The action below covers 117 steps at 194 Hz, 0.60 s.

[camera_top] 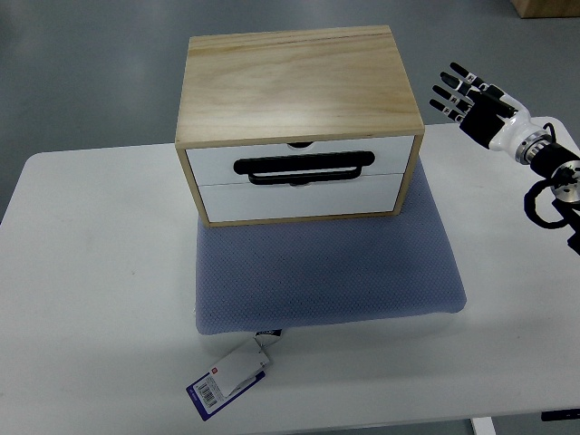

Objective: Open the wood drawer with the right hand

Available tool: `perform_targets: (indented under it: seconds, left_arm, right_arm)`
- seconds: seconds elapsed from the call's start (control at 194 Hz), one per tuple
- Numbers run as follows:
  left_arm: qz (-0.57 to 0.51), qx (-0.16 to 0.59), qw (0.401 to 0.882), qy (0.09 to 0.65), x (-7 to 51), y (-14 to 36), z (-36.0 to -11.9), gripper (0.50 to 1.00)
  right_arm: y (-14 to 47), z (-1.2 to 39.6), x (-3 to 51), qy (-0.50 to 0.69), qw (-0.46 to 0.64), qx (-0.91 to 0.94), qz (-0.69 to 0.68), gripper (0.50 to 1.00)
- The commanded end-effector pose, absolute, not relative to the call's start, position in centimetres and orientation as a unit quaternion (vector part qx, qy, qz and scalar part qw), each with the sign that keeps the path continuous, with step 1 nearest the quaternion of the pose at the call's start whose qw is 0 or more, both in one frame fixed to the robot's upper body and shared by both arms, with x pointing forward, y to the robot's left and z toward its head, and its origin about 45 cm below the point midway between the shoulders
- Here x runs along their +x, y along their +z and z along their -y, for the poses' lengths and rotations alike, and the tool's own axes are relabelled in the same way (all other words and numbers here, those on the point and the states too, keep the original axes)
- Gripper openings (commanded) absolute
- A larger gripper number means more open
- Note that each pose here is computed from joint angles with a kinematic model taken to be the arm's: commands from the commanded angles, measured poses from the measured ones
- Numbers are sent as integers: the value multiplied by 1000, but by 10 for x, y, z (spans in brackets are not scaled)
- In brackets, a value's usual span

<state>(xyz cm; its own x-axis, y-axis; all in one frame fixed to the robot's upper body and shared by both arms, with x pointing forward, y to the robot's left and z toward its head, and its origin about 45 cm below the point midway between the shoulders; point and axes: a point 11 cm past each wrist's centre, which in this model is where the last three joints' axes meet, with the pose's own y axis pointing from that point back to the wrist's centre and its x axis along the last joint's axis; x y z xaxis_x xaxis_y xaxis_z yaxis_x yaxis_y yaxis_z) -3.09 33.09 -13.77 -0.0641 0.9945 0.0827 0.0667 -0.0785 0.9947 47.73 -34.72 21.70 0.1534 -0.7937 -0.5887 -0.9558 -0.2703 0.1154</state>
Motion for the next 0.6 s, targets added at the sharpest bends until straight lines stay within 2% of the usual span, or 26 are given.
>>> perform_targets:
  seconds: [0.0, 0.304, 0.597]
  left_arm:
    - [-512, 519, 446, 520, -31, -138, -331, 1000]
    - [-513, 520, 445, 519, -34, -138, -331, 1000]
    - [-512, 520, 446, 519, -33, -138, -331, 1000]
  right_arm:
    - [217, 347, 477, 281, 144, -746, -587, 950]
    - [218, 348, 478, 282, 146, -744, -588, 950]
    - [225, 367, 476, 272, 146, -738, -600, 950]
